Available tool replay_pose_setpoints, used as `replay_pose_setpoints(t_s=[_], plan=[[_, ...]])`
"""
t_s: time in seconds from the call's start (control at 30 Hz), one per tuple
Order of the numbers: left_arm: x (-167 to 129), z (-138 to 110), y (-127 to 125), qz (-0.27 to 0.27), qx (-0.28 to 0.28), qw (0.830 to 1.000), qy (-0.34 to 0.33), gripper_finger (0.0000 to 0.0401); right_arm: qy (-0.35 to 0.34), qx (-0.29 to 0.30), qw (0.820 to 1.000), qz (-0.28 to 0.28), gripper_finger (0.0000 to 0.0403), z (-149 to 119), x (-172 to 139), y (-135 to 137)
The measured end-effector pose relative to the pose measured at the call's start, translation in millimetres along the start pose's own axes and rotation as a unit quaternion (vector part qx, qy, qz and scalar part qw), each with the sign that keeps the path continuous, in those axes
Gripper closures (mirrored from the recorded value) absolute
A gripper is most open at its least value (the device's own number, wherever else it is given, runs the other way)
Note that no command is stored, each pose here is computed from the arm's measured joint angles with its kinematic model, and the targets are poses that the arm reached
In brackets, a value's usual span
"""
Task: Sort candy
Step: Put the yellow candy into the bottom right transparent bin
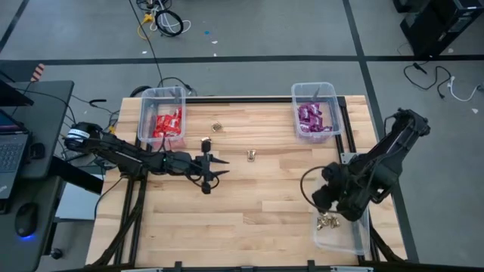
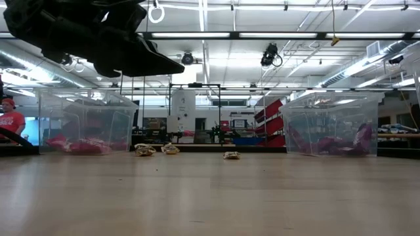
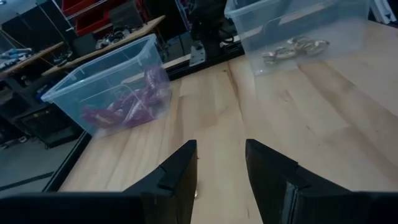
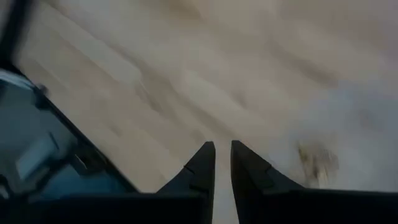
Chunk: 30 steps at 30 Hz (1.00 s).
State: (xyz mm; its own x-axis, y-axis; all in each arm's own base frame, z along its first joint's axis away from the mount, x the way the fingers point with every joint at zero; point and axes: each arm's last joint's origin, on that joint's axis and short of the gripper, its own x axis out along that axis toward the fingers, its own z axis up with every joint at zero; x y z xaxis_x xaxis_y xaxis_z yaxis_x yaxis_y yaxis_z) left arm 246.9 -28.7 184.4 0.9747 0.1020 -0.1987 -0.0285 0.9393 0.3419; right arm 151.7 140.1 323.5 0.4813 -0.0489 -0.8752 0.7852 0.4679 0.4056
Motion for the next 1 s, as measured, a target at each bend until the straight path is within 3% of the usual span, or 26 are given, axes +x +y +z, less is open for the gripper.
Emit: replay_pose_setpoints(t_s=[0.2,0.53,0.8,1.0], plan=[[0,0,1,0.003,-0.007,1.000,0.000,0.0261,-0.086,-0.074,0.993,0.040,0.0364,30,-3,17],[4,-7,18,0.036,-0.092,0.995,0.010,0.0261,-0.165,-0.174,0.967,0.090,0.0364,78,6,41],[19,-14,13,0.030,-0.187,0.982,-0.007,0.0261,-0.195,-0.217,0.947,0.136,0.0364,88,3,53],[45,-16,10,0.053,-0.200,0.978,0.002,0.0261,-0.197,-0.222,0.945,0.138,0.0364,88,3,54]])
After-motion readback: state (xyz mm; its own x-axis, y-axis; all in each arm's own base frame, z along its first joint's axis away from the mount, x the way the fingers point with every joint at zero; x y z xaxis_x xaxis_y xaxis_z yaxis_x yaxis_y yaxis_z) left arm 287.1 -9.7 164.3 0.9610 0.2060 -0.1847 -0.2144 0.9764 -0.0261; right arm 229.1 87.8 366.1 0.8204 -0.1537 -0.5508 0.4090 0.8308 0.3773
